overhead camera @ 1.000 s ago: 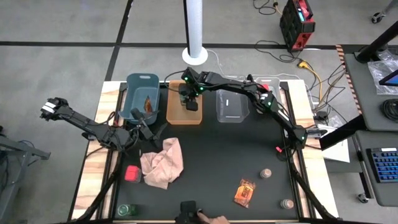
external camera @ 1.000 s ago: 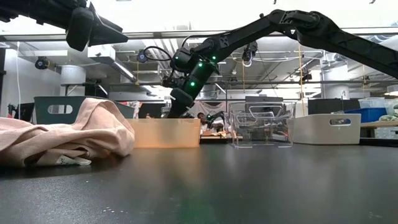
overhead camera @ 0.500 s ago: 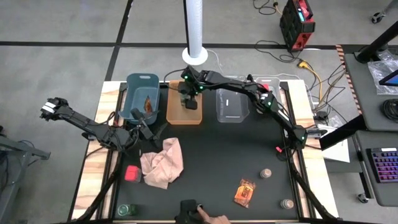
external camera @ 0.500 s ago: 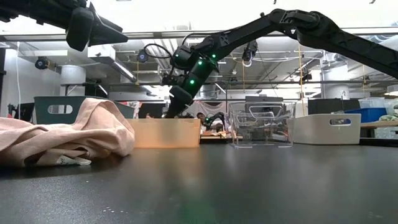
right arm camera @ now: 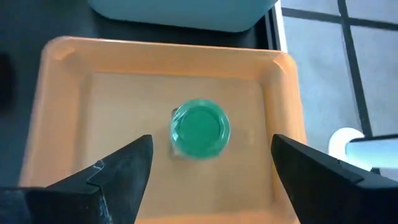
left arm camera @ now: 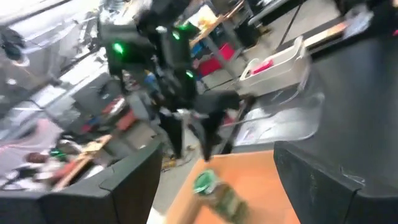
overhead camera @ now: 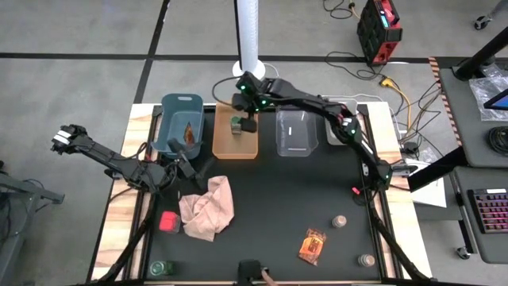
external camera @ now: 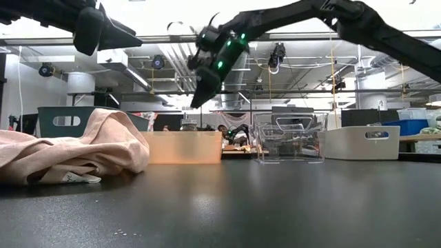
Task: Sort spices by type
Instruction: Put the top brown seasoning bottle into the transparent bin
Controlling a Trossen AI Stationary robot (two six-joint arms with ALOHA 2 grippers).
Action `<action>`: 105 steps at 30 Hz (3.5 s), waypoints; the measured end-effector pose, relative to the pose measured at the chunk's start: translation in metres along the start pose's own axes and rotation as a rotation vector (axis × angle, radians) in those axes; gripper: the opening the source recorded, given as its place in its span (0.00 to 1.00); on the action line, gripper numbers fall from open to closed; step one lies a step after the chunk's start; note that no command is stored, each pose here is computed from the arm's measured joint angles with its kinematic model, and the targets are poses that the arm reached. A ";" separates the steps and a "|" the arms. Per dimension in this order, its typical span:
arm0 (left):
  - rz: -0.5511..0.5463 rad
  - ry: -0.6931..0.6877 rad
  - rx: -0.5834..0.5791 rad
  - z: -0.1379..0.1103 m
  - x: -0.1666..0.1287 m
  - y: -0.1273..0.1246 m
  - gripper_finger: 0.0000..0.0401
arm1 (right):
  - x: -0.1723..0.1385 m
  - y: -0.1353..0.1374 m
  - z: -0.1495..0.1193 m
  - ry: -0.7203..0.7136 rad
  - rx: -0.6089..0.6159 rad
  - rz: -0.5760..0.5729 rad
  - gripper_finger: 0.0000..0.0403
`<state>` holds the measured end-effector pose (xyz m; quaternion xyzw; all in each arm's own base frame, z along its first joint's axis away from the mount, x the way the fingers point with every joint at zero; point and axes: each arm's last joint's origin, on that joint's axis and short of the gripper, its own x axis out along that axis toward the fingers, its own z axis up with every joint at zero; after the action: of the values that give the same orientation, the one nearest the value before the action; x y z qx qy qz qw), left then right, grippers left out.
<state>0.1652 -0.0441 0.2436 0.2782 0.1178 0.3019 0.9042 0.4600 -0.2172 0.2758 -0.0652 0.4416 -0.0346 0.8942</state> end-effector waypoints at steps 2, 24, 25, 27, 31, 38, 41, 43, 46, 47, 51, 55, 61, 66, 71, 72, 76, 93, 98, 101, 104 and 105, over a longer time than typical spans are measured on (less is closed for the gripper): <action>-0.057 -0.032 -0.039 0.001 0.000 -0.002 0.72 | -0.018 0.003 0.003 0.009 0.027 0.009 0.77; -0.468 -0.322 -0.306 0.024 0.000 -0.014 0.72 | -0.099 0.246 0.048 0.101 -0.098 0.386 0.63; -0.470 -0.321 -0.310 0.025 0.000 -0.014 0.72 | -0.101 0.252 0.047 0.111 -0.103 0.394 0.63; -0.476 -0.317 -0.313 0.027 0.000 -0.014 0.72 | -0.102 0.261 0.046 0.128 -0.097 0.403 0.62; -0.502 -0.288 -0.279 0.030 -0.001 -0.016 0.72 | -0.094 0.265 0.040 0.172 -0.060 0.364 0.61; -0.539 -0.228 -0.219 0.038 -0.001 -0.017 0.72 | -0.074 0.270 0.023 0.244 0.005 0.302 0.63; -0.549 -0.200 -0.196 0.041 0.000 -0.017 0.72 | -0.067 0.277 0.013 0.288 0.012 0.270 0.65; -0.554 -0.187 -0.183 0.043 0.001 -0.017 0.72 | -0.063 0.283 0.005 0.299 -0.008 0.233 0.66; -0.554 -0.185 -0.172 0.045 0.002 -0.018 0.72 | -0.064 0.293 -0.007 0.264 -0.037 0.190 0.67; -0.554 -0.184 -0.166 0.045 0.002 -0.019 0.72 | -0.066 0.296 -0.011 0.233 -0.043 0.186 0.68; -0.551 -0.190 -0.153 0.047 0.002 -0.018 0.72 | -0.086 0.304 -0.030 0.115 -0.003 0.155 0.68; -0.537 -0.191 -0.136 0.046 0.002 -0.017 0.72 | -0.114 0.309 -0.056 0.090 0.115 0.095 0.66; -0.467 -0.147 -0.120 0.042 0.003 -0.017 0.72 | -0.149 0.325 -0.081 0.136 0.298 0.112 0.64; -0.462 -0.129 -0.104 0.041 0.005 -0.020 0.72 | -0.163 0.337 -0.099 0.297 0.464 0.088 0.62; -0.467 -0.118 -0.090 0.040 0.007 -0.026 0.72 | -0.161 0.350 -0.108 0.479 0.645 0.161 0.60; -0.467 -0.117 -0.089 0.040 0.007 -0.027 0.72 | -0.159 0.354 -0.109 0.495 0.646 0.168 0.60; -0.472 -0.105 -0.073 0.040 0.010 -0.032 0.72 | -0.147 0.373 -0.117 0.535 0.558 0.143 0.57; -0.418 0.072 -0.033 0.056 0.010 -0.026 0.72 | -0.190 0.394 -0.153 0.558 0.619 -0.143 0.46; -0.212 0.167 0.006 0.052 0.008 -0.018 0.72 | -0.208 0.380 -0.162 0.563 0.836 -0.250 0.42; -0.175 0.196 0.035 0.048 0.008 -0.016 0.72 | -0.210 0.375 -0.166 0.547 0.976 -0.298 0.40; -0.178 0.207 0.075 0.045 0.007 -0.017 0.72 | -0.211 0.377 -0.168 0.602 1.100 -0.300 0.38; -0.179 0.207 0.084 0.045 0.007 -0.017 0.72 | -0.211 0.378 -0.168 0.616 1.126 -0.299 0.38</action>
<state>0.1960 -0.0701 0.2700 0.2717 0.2474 0.2418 0.8981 0.1997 0.1673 0.2848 0.3649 0.5778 -0.4013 0.6099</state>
